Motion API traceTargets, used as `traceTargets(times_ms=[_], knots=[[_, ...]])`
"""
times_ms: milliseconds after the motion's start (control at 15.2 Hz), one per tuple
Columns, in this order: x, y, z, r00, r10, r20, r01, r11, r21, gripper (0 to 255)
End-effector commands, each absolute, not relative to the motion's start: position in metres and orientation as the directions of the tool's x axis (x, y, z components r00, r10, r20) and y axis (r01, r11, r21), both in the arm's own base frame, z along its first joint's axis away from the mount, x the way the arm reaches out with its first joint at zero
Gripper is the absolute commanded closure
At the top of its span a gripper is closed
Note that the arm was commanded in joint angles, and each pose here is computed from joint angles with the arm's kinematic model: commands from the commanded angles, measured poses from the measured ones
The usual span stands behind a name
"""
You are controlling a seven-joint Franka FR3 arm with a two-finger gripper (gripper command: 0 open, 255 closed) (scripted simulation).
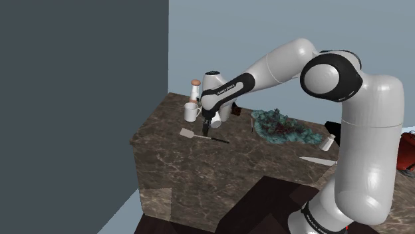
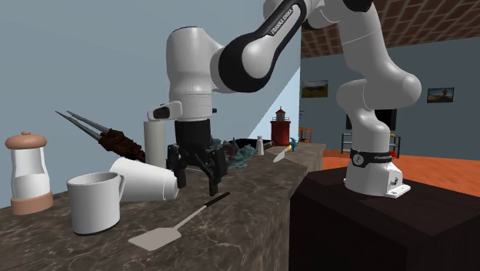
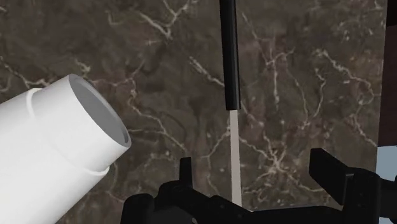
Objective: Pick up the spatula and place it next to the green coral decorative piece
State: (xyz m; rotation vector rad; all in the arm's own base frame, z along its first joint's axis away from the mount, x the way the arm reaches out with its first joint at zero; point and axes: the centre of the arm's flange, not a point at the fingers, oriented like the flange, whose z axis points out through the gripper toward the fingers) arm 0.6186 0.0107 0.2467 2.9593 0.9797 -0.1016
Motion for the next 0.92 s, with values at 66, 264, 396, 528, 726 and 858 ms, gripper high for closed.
traceTargets(times_ms=[66, 264, 396, 528, 726, 858], knots=[[0.623, 0.012, 0.230, 0.796, 0.602, -0.066, 0.603, -0.797, 0.000, 0], [0.622, 0.011, 0.214, 0.796, 0.602, -0.066, 0.603, -0.797, 0.000, 0], [0.621, 0.011, 0.206, 0.796, 0.602, -0.066, 0.603, -0.797, 0.000, 0], [0.621, 0.011, 0.206, 0.796, 0.602, -0.066, 0.603, -0.797, 0.000, 0], [0.621, 0.011, 0.206, 0.796, 0.602, -0.066, 0.603, -0.797, 0.000, 0], [0.621, 0.011, 0.206, 0.796, 0.602, -0.066, 0.603, -0.797, 0.000, 0]])
